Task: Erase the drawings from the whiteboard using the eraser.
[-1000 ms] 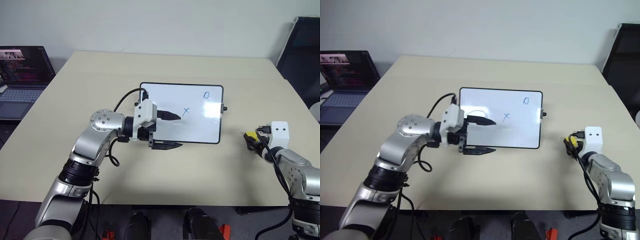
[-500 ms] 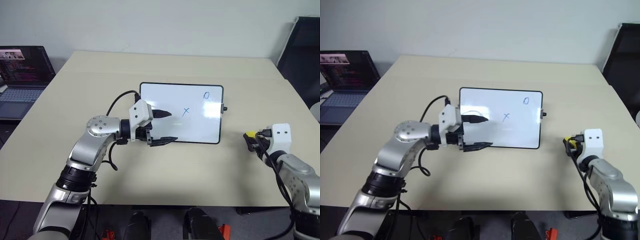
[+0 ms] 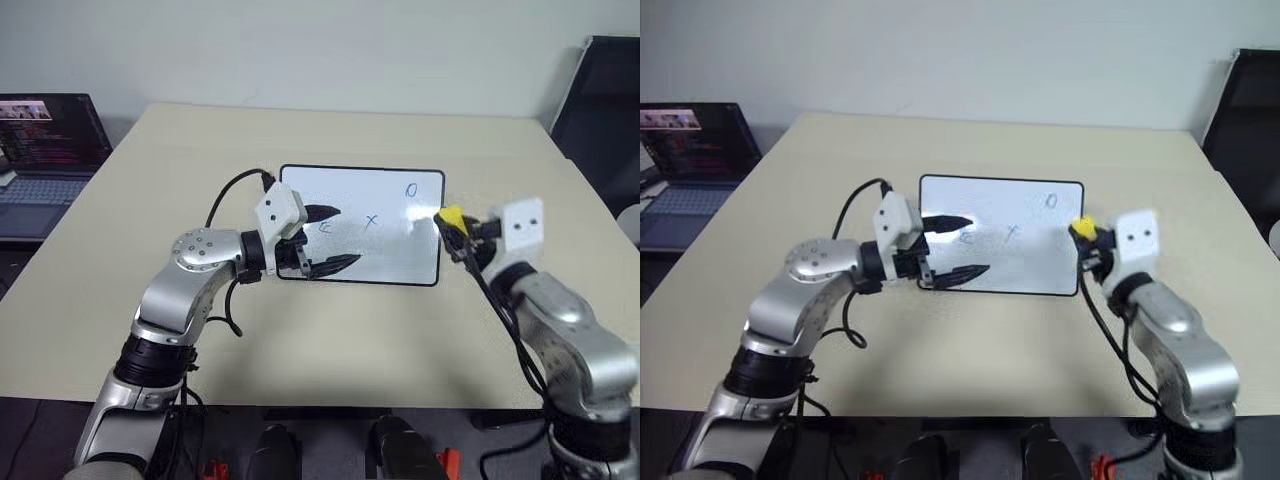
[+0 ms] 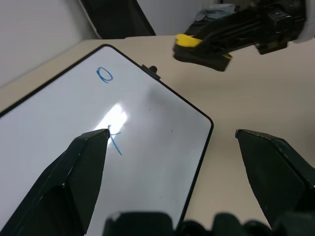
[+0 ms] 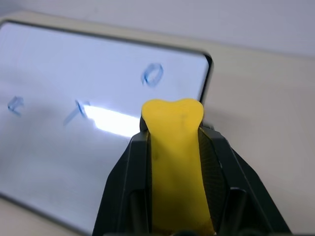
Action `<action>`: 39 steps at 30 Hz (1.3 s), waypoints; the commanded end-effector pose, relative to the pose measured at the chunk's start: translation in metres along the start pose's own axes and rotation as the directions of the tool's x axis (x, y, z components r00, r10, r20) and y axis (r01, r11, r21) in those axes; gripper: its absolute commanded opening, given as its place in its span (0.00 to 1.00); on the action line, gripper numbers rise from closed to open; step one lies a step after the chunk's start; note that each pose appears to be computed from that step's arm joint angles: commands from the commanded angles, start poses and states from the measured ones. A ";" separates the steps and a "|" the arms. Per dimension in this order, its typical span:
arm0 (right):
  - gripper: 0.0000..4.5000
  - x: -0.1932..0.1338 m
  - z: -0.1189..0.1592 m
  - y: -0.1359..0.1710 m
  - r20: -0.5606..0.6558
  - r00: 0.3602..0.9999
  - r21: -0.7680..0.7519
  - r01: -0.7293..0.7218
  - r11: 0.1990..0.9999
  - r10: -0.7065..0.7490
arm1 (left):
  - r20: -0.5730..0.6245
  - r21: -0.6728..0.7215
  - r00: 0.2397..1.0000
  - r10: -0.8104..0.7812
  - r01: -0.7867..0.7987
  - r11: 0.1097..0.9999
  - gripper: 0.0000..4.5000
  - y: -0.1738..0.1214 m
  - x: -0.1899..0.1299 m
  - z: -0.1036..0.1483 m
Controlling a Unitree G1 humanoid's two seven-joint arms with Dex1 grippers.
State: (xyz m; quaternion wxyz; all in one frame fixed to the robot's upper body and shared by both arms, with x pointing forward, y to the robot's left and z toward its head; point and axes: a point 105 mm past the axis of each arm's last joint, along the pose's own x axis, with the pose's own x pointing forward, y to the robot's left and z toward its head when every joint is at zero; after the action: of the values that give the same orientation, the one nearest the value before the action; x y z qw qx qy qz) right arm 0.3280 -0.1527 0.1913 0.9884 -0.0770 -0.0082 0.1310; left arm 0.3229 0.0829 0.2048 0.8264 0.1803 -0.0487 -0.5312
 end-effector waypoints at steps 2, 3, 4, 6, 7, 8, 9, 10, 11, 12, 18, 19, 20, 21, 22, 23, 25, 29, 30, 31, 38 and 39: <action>0.22 0.028 0.014 -0.002 0.045 0.999 -0.084 0.026 0.996 -0.023 | 0.012 0.031 0.999 0.032 -0.033 0.999 1.00 0.010 0.001 0.011; 0.22 0.034 0.017 -0.001 0.051 0.998 -0.093 0.027 0.995 -0.022 | 0.014 0.030 0.999 0.039 -0.039 0.999 1.00 0.012 0.002 0.012; 0.22 0.039 0.019 -0.001 0.056 0.998 -0.108 0.028 0.994 -0.022 | 0.015 0.029 0.999 0.044 -0.044 0.999 1.00 0.013 0.001 0.013; 0.22 0.050 0.023 0.000 0.067 0.998 -0.134 0.027 0.991 -0.018 | 0.006 0.029 0.998 0.062 -0.062 0.998 1.00 0.018 0.000 0.012; 0.22 0.053 0.024 0.000 0.070 0.997 -0.142 0.026 0.989 -0.016 | 0.002 0.030 0.998 0.069 -0.069 0.997 1.00 0.019 0.000 0.012; 0.22 0.056 0.024 0.000 0.073 0.997 -0.156 0.026 0.987 -0.015 | -0.003 0.029 0.997 0.079 -0.079 0.996 1.00 0.021 -0.001 0.011; 0.22 0.060 0.025 0.001 0.076 0.997 -0.168 0.026 0.985 -0.013 | -0.005 0.029 0.996 0.086 -0.086 0.996 1.00 0.023 -0.002 0.010; 0.22 0.063 0.025 0.001 0.078 0.997 -0.179 0.025 0.984 -0.012 | -0.007 0.030 0.996 0.090 -0.090 0.996 1.00 0.023 -0.002 0.009; 0.22 0.066 0.025 0.001 0.078 0.997 -0.186 0.026 0.982 -0.011 | -0.010 0.029 0.996 0.094 -0.093 0.995 1.00 0.023 -0.002 0.008; 0.22 0.068 0.024 0.001 0.079 0.997 -0.190 0.025 0.981 -0.010 | -0.012 0.030 0.995 0.095 -0.095 0.995 1.00 0.023 -0.002 0.008; 0.22 0.070 0.004 0.013 -0.003 0.999 -0.221 -0.054 0.974 0.054 | -0.013 0.029 0.995 0.098 -0.097 0.995 1.00 0.022 -0.003 0.007; 0.22 0.069 0.000 0.016 -0.022 0.997 -0.225 -0.076 0.971 0.073 | -0.013 0.029 0.995 0.097 -0.097 0.995 1.00 0.021 -0.003 0.007; 0.22 0.069 -0.004 0.018 -0.038 0.995 -0.227 -0.094 0.969 0.087 | -0.013 0.029 0.995 0.097 -0.096 0.995 1.00 0.021 -0.003 0.007; 0.22 0.069 -0.006 0.019 -0.048 0.995 -0.232 -0.099 0.968 0.090 | -0.014 0.029 0.995 0.096 -0.095 0.995 1.00 0.021 -0.003 0.007; 0.22 0.068 -0.006 0.019 -0.053 0.994 -0.235 -0.100 0.967 0.090 | -0.014 0.029 0.995 0.095 -0.095 0.995 1.00 0.021 -0.004 0.007; 0.22 0.069 -0.006 0.017 -0.052 0.996 -0.244 -0.086 0.966 0.075 | -0.014 0.028 0.995 0.095 -0.095 0.995 1.00 0.021 -0.004 0.007; 0.22 0.071 -0.002 0.007 -0.034 0.999 -0.269 -0.021 0.963 0.012 | -0.015 0.026 0.995 0.094 -0.094 0.995 1.00 0.020 -0.004 0.006; 0.22 0.073 -0.003 -0.010 -0.039 0.996 -0.299 0.060 0.952 -0.075 | -0.018 0.021 0.996 0.085 -0.085 0.996 1.00 0.018 -0.005 0.004; 0.22 0.073 -0.006 -0.009 -0.056 0.996 -0.298 0.046 0.953 -0.065 | -0.018 0.020 0.996 0.084 -0.083 0.996 1.00 0.018 -0.005 0.004; 0.22 0.072 -0.011 -0.007 -0.080 0.996 -0.298 0.024 0.954 -0.049 | -0.019 0.020 0.996 0.083 -0.083 0.996 1.00 0.018 -0.006 0.004; 0.22 0.066 -0.023 0.011 -0.161 0.985 -0.274 -0.108 0.956 0.065 | -0.017 0.021 0.996 0.083 -0.083 0.996 1.00 0.017 -0.006 0.003; 0.22 0.065 -0.023 0.012 -0.163 0.984 -0.280 -0.114 0.953 0.069 | -0.016 0.020 0.996 0.083 -0.083 0.996 1.00 0.017 -0.006 0.003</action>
State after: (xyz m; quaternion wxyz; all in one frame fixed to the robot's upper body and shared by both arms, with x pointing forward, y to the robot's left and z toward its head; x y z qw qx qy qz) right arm 0.3896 -0.1237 0.1824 0.9598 -0.2266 0.0150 0.1647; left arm 0.3392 0.0941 0.1987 0.8488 0.1827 -0.0212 -0.4956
